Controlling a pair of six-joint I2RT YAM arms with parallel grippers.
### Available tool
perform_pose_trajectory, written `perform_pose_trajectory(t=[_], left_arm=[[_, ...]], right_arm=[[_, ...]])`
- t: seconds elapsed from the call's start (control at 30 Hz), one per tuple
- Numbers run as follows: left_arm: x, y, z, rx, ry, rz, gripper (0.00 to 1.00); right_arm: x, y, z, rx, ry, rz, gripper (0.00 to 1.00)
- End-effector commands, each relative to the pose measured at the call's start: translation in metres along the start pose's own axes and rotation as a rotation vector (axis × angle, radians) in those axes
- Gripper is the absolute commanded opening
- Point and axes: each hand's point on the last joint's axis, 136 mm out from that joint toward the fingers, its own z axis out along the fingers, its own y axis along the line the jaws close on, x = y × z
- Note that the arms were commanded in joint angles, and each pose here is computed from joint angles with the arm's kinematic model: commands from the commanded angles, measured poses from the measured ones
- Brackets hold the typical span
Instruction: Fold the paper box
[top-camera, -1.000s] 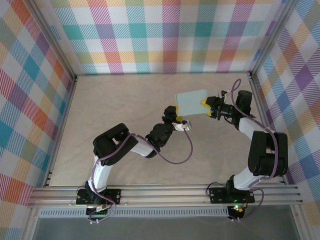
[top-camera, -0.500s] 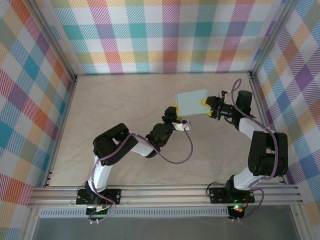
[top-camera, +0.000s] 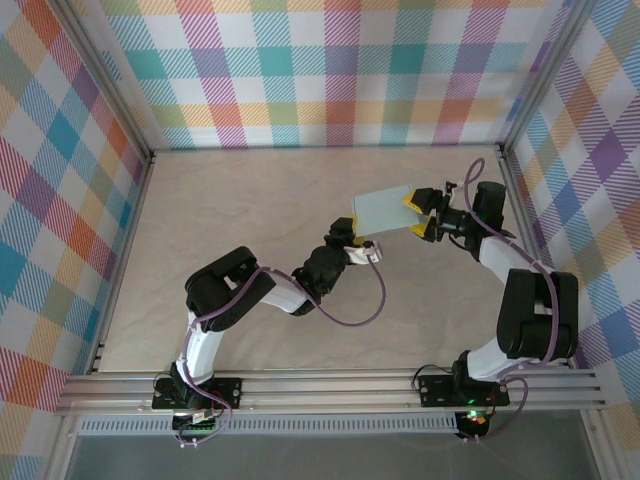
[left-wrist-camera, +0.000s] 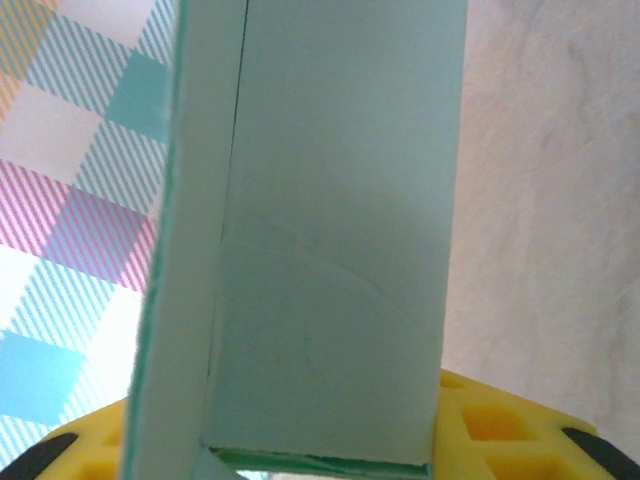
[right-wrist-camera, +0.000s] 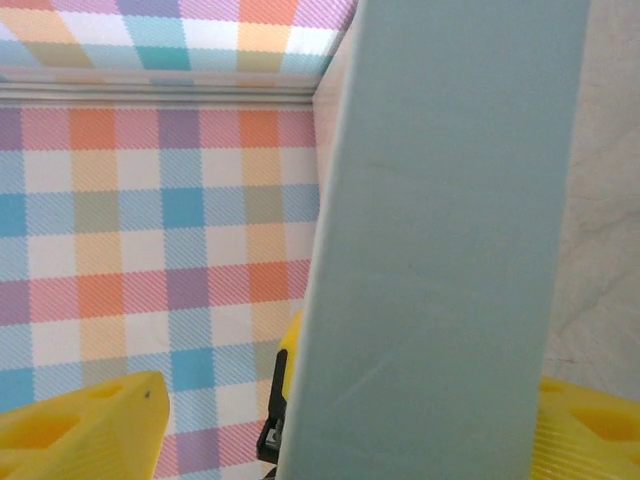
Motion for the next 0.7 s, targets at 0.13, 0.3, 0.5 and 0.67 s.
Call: perform_pose_trajectory(t=[0.13, 0.3, 0.5, 0.67], left_arm=[[-0.002, -0.018, -0.013, 0.223, 0.045, -0.148, 0.39], [0.003, -0.037, -0.029, 0.453, 0.092, -0.278, 0.39], [0.009, -0.038, -0.053, 0.651, 0.135, -0.375, 0.38], [0.017, -0.036, -0.073, 0.847, 0.177, -0.416, 0.39]], right_arm=[[-0.018, -0.013, -0.020, 0.123, -0.136, -0.049, 0.83], [-0.023, -0.015, -0.034, 0.179, -0.195, -0.109, 0.84], [-0.017, -0.015, -0.048, 0.279, -0.222, -0.260, 0.83], [0.002, -0.022, -0.063, 0.402, -0.218, -0.364, 0.82]])
